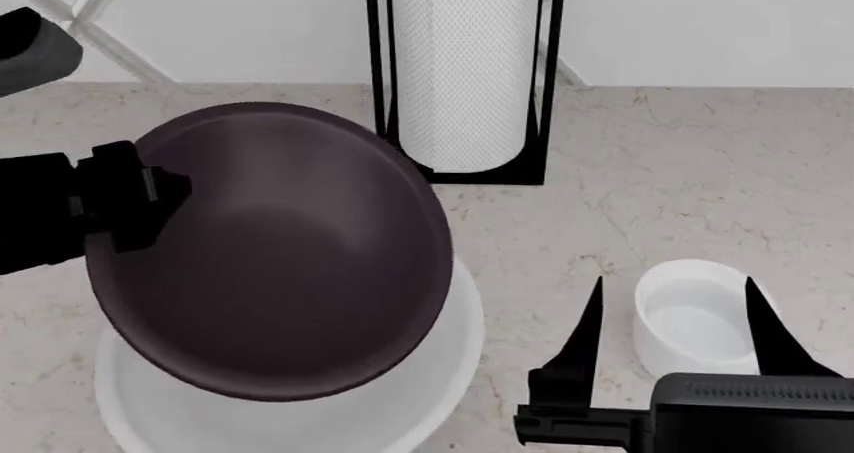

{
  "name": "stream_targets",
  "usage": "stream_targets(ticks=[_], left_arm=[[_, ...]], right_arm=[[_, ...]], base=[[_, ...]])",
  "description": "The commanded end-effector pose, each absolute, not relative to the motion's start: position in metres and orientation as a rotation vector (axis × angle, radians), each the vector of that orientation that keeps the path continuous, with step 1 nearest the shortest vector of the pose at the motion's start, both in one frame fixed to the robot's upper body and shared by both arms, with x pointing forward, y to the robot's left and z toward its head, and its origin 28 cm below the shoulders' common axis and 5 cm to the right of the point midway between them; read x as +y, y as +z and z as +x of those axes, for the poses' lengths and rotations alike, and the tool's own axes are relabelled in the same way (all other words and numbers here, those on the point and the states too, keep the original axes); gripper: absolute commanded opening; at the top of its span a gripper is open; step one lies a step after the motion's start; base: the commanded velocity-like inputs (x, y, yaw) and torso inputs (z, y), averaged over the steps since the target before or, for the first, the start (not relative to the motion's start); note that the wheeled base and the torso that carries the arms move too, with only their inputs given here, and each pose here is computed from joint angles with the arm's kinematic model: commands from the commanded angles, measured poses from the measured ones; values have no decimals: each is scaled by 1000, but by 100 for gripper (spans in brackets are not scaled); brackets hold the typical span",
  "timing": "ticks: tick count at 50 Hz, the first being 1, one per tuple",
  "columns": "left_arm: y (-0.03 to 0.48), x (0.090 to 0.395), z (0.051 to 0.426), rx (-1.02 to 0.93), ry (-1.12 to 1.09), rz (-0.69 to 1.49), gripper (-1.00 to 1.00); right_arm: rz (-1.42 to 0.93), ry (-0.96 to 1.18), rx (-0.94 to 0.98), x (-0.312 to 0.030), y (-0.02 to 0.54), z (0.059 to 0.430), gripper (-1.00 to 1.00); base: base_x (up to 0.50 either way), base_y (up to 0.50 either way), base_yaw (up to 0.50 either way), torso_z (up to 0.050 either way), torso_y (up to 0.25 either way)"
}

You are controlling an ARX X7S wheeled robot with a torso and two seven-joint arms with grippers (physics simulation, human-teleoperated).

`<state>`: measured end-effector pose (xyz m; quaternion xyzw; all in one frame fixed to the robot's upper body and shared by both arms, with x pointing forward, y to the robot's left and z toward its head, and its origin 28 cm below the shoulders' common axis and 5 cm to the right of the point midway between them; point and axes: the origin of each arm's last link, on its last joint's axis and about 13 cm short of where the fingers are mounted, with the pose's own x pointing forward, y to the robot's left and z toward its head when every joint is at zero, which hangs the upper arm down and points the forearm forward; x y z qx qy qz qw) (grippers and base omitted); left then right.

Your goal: Stack the bowls from largest to smallest.

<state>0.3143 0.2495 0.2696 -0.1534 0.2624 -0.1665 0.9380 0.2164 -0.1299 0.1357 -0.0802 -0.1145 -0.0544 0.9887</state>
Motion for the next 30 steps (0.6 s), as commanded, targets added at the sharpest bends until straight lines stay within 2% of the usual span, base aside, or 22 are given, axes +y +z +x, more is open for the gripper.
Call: stream_targets(ticks=[1,30], left_arm=[[267,246,316,562,-198,-296,-100],[248,249,314,587,-197,-314,-100]], right_arm=[[-162,-111,-227,-130,135,216,100],[-167,-110,-223,-130,136,217,100]], base=[[0,0,0,0,0],[0,0,0,0,0]])
